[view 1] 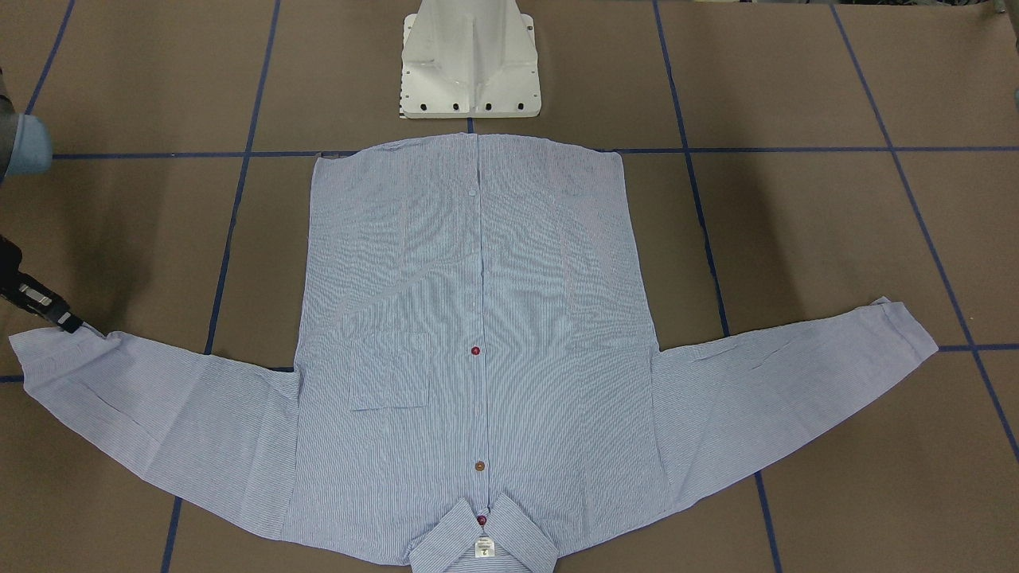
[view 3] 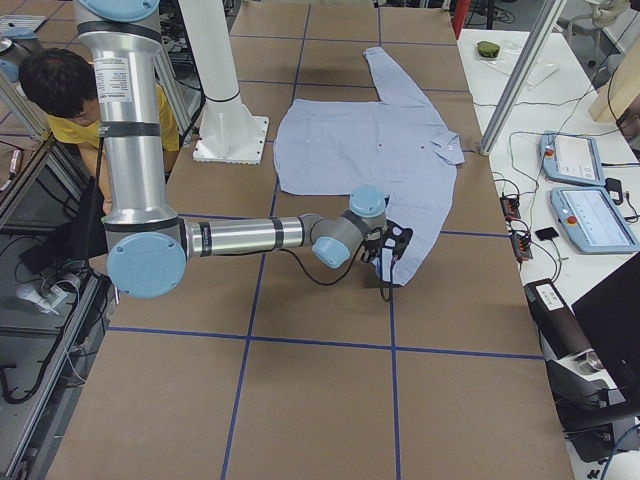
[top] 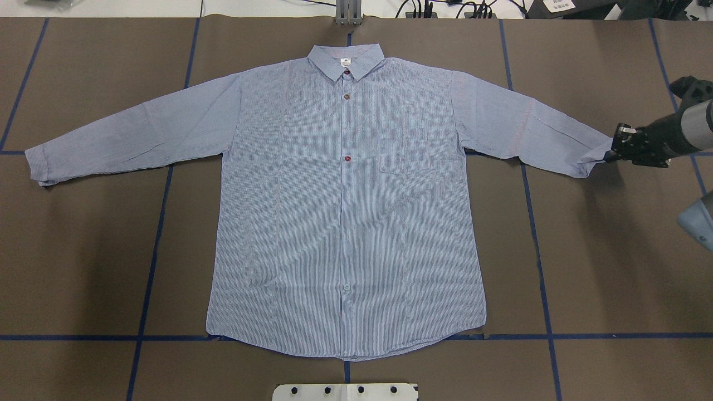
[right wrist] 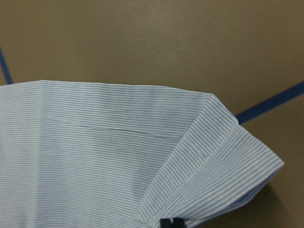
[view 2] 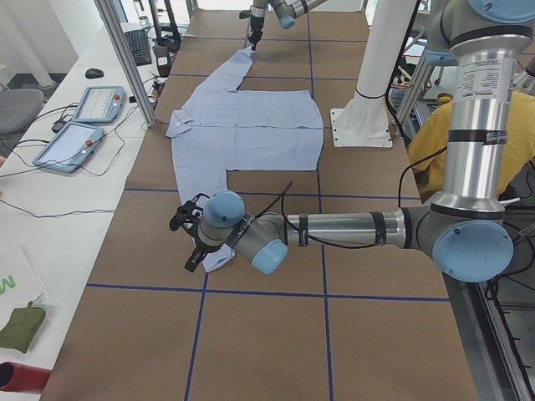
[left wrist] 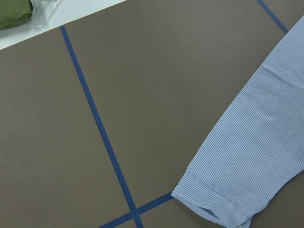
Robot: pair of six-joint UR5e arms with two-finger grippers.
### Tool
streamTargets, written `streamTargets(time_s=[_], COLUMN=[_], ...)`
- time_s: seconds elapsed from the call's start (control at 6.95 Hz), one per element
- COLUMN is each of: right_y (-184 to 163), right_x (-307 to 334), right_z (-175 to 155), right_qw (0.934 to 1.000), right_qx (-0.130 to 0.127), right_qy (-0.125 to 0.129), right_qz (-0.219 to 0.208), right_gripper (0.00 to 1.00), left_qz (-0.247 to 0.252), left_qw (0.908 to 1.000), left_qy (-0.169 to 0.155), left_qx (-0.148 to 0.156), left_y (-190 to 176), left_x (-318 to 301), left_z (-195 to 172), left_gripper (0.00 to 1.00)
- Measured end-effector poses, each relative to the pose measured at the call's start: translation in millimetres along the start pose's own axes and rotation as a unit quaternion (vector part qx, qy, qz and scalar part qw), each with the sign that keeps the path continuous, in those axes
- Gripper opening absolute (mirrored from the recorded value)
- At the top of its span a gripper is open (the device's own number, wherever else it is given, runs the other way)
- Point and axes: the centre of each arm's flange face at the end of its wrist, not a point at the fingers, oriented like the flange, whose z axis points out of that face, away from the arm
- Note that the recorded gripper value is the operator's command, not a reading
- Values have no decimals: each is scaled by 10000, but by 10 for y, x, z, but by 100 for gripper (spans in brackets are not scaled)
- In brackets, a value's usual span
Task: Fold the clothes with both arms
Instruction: 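Carry the cuff with the right gripper across the chest toward the collar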
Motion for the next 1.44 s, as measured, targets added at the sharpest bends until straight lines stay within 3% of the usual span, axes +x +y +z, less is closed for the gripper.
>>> streamTargets(time_s=[0.14,0.29,0.43,0.72,1.3,1.44], right_y=[53,198,428,838,1740,1922], right_x=[-703,-1521,-2376,-3612,-5119,-5332], right_z=[51,143,210,273,565,691], right_qw=[9998,9996,9996,10000,9996,9990], right_qx=[-83,-178,-138,30,223,298], right_qy=[-99,-33,95,45,-150,-300], right_qz=[-162,-238,-213,38,-126,-134], right_gripper=[0,0,0,0,0,0], left_qz=[4,8,13,8,-1,-2], left_qw=[10000,10000,10000,10000,9999,9999], left_qy=[1,3,6,45,134,150], left_qx=[-1,-2,-1,-6,-10,-9], left_y=[0,0,-1,8,21,20], left_x=[1,3,6,11,27,32], left_z=[1,3,4,8,8,6], left_gripper=[100,100,100,100,100,100])
